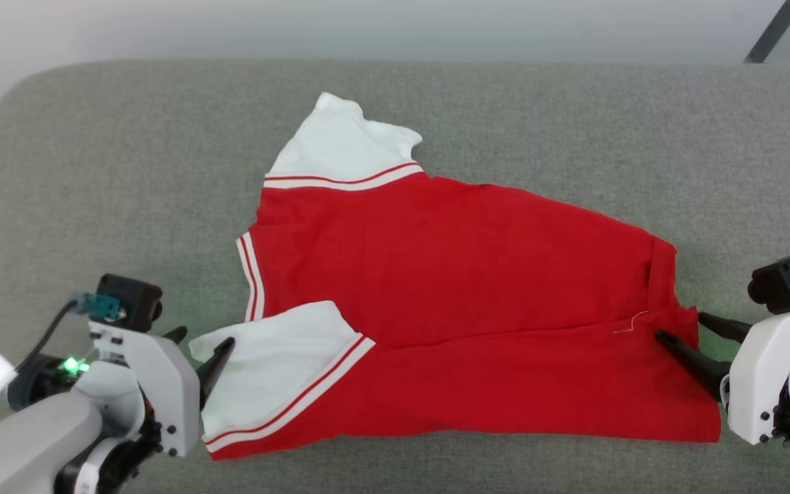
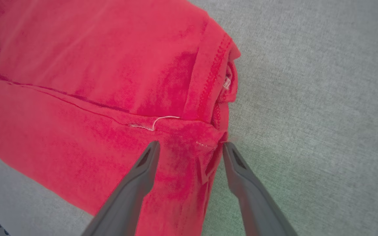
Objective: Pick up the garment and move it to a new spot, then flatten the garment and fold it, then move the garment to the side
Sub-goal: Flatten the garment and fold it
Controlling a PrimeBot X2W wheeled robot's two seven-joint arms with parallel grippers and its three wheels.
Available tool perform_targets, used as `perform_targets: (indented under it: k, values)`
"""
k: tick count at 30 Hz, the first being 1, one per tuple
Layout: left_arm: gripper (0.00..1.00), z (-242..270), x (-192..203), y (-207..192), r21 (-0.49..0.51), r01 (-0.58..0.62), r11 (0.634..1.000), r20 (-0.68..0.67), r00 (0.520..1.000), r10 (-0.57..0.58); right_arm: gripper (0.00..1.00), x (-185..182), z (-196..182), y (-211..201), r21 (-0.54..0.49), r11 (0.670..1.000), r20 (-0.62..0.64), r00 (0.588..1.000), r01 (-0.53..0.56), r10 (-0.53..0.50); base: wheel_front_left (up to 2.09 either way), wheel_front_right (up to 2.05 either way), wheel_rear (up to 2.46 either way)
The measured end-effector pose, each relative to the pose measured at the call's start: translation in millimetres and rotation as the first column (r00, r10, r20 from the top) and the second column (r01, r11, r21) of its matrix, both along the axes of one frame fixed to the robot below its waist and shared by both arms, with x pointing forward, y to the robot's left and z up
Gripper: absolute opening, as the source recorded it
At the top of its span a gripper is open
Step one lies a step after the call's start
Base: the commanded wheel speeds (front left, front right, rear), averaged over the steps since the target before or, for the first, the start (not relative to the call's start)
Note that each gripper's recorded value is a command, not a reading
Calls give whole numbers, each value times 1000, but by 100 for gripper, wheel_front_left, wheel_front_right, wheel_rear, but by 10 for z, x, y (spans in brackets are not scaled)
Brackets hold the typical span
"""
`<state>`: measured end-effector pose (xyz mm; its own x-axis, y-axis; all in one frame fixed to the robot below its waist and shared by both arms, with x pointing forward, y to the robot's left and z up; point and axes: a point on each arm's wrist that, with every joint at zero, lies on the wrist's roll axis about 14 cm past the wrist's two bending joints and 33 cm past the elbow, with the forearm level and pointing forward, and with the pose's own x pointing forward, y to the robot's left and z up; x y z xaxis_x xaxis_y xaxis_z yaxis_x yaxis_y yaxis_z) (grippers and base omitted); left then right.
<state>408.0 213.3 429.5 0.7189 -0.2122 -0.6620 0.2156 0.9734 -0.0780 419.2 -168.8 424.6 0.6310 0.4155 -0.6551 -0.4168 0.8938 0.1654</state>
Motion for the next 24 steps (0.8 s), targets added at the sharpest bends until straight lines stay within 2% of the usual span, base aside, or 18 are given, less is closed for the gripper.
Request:
perform_targets:
  k: [5,13,17,24]
  values:
    - [100,164,-96,82,21,-26,999,30,999,25,100,38,171,31,12,1000,69,998,0,0,0,0,0]
    - [100,149,-470,41,-12,-69,998,-61,996,69,100,71,564,47,46,999,234,972,9,-20,0,0,0]
    - [100,68,-609,-47,-40,-74,996,-116,991,69,100,56,745,-25,68,997,317,947,38,-58,0,0,0]
    - [100,-113,-725,-71,-25,-77,997,-190,979,71,100,-124,821,-214,102,988,352,925,113,-142,0,0,0]
